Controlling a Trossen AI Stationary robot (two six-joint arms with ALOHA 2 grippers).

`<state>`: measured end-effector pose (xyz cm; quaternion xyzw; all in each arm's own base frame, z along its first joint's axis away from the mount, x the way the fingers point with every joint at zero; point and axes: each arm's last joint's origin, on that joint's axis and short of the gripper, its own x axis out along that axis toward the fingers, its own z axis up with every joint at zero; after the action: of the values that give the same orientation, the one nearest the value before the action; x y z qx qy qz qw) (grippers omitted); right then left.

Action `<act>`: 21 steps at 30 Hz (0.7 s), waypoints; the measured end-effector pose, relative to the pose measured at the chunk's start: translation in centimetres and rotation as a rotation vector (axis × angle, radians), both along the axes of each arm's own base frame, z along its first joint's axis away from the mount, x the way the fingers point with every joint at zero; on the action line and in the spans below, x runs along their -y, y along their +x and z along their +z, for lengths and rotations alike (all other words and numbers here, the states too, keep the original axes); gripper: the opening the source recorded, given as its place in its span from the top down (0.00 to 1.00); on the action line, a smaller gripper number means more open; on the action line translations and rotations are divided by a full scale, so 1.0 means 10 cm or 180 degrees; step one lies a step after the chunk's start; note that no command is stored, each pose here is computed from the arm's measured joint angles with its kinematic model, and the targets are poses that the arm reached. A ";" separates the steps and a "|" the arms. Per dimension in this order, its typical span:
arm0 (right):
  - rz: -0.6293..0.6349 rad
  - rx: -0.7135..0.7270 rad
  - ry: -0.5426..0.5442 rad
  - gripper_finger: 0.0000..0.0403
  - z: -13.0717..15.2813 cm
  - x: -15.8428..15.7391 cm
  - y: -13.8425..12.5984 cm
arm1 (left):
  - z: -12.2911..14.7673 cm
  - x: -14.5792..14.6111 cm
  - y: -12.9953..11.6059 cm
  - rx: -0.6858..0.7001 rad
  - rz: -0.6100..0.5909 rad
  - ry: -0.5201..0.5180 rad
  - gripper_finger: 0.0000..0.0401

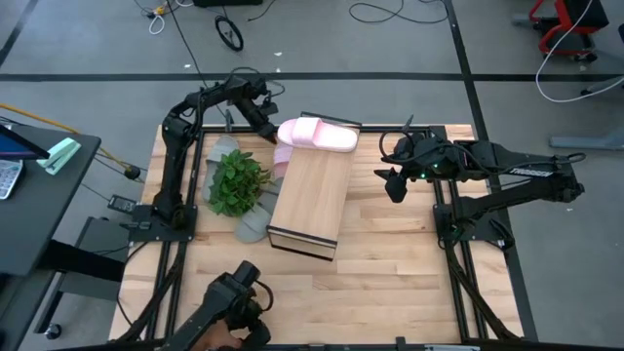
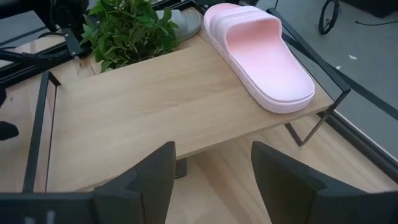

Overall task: Pick and place slides into the shelf
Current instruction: Put the pink slide on the shelf

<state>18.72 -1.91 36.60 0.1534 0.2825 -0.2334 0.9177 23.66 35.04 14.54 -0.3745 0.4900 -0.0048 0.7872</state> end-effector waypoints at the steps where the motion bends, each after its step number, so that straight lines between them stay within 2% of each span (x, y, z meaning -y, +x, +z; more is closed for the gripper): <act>1: 0.0000 0.0000 0.0000 0.46 0.00 0.00 0.00 | -0.04 0.03 -0.01 0.0000 -0.0010 -0.0059 0.51; 8: 0.0000 -0.0001 0.0000 0.46 0.00 0.00 0.00 | -0.17 0.13 -0.02 0.0034 -0.0092 -0.0190 0.50; 21: -0.0058 0.0033 0.0072 0.46 0.00 0.00 0.00 | -0.18 0.03 0.07 0.0186 0.0079 0.0075 0.50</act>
<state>18.73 -1.91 36.59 0.1676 0.2789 -0.2378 0.9152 24.34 34.74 12.77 -0.3710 0.4621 -0.0002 0.8055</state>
